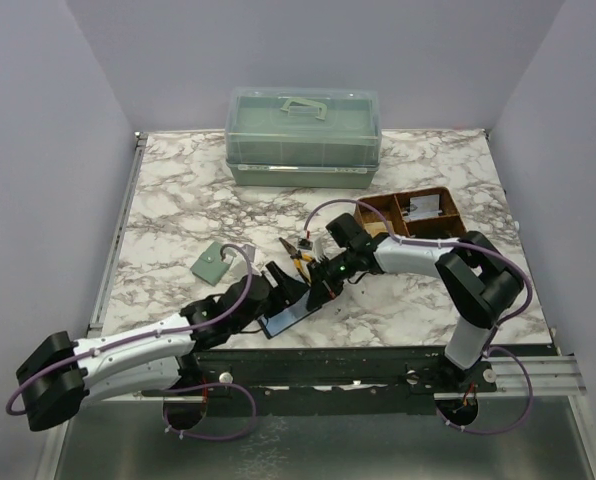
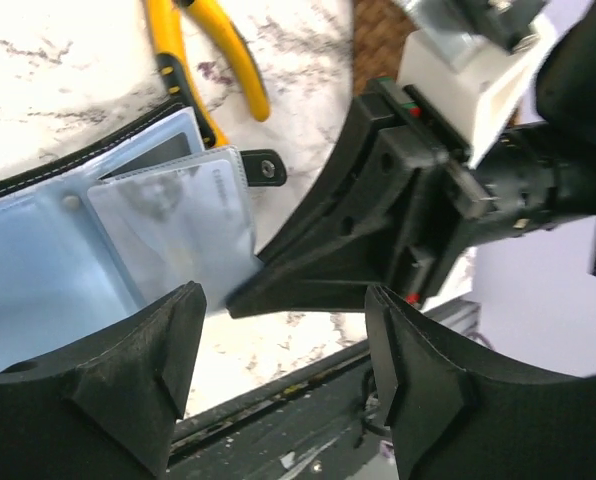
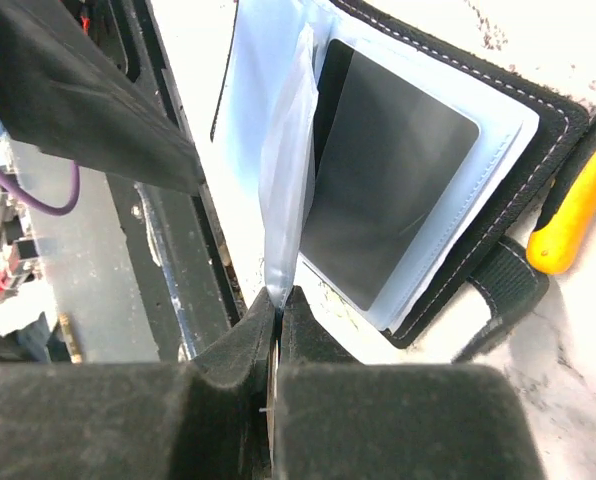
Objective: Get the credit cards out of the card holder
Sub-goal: Remove the credit card from the card holder.
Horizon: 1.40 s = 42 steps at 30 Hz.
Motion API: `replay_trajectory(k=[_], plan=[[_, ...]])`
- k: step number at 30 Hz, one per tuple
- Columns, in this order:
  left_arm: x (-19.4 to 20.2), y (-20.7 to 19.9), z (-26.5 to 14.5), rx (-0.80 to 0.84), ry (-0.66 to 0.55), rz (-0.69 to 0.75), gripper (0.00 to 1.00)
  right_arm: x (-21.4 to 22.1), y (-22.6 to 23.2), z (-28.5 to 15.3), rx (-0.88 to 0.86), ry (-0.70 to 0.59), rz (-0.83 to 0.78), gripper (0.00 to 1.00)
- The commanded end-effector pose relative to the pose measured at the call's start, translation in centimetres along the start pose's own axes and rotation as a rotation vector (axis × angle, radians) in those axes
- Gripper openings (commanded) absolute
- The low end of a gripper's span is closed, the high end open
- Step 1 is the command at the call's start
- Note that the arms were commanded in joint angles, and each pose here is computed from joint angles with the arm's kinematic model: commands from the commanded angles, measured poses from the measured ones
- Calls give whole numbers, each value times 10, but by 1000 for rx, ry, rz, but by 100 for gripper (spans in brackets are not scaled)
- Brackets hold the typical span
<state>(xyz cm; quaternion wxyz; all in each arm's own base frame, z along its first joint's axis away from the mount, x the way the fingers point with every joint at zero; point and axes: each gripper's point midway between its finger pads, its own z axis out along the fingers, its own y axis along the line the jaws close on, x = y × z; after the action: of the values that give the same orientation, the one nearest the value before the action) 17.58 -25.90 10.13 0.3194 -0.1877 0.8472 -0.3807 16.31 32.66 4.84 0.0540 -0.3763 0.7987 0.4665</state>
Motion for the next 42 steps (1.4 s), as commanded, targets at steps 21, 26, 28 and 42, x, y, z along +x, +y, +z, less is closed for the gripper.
replay_trajectory(k=[21, 26, 28, 42], plan=[[-17, 26, 9, -164, -94, -167, 72, -23, -24, -24, 216, -31, -221, 0], [-18, 11, 12, 5, -99, -196, 76, -24, -20, -19, 176, -20, -212, 1], [-20, 16, 12, 1, -106, -213, 77, -24, -16, -18, 161, -20, -222, 1], [-19, 27, 23, -25, -96, -244, 85, -18, -3, 3, 138, 37, -280, 24]])
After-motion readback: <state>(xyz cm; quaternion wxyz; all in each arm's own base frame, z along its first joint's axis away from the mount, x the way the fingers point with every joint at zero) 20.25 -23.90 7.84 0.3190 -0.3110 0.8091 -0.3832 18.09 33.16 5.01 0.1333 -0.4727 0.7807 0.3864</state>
